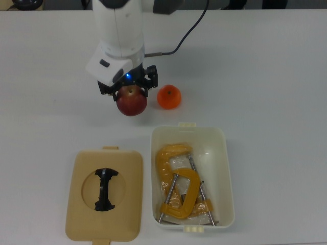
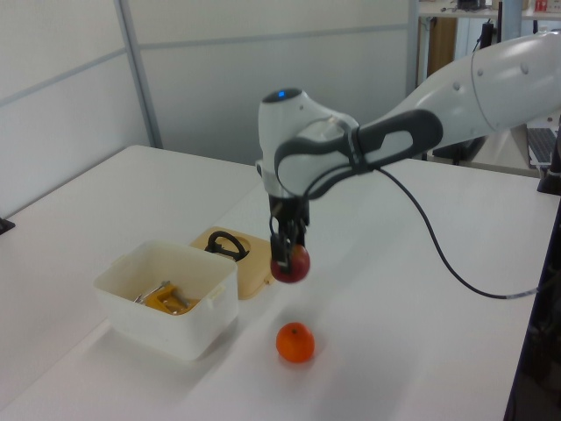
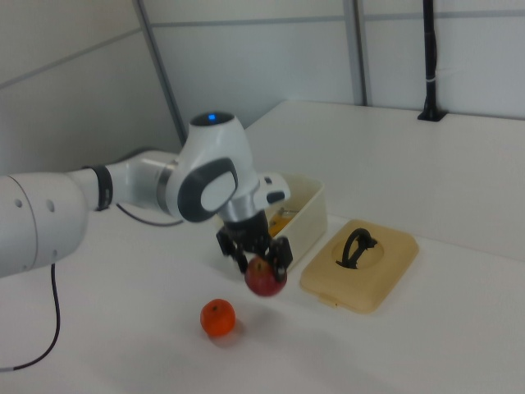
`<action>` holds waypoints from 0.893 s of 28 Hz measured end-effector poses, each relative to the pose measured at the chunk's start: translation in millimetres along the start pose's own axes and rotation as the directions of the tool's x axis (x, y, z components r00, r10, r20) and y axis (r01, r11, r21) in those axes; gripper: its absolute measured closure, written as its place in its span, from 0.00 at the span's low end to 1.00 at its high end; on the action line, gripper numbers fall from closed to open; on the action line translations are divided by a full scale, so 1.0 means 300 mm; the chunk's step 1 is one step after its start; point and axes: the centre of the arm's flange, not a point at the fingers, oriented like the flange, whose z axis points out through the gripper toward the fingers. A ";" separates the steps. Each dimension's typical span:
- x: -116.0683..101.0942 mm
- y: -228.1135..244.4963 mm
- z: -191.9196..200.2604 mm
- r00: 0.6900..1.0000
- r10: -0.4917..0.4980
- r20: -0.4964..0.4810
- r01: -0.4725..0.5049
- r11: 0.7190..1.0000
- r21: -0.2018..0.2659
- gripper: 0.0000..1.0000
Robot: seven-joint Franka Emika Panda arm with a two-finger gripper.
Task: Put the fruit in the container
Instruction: 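Close the gripper on the red apple and lift it, then carry the apple over the white container and release it inside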
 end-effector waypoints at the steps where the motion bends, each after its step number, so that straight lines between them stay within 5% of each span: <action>1: 0.010 0.000 -0.031 1.000 0.003 -0.019 -0.003 1.000 0.003 0.15; 6: 0.067 -0.008 -0.167 0.989 0.023 -0.147 -0.020 1.000 0.023 0.15; 13: 0.152 -0.114 -0.221 0.934 0.065 -0.351 -0.053 0.998 0.045 0.16; 25: 0.211 -0.243 -0.152 0.907 0.120 -0.403 -0.097 0.992 0.078 0.00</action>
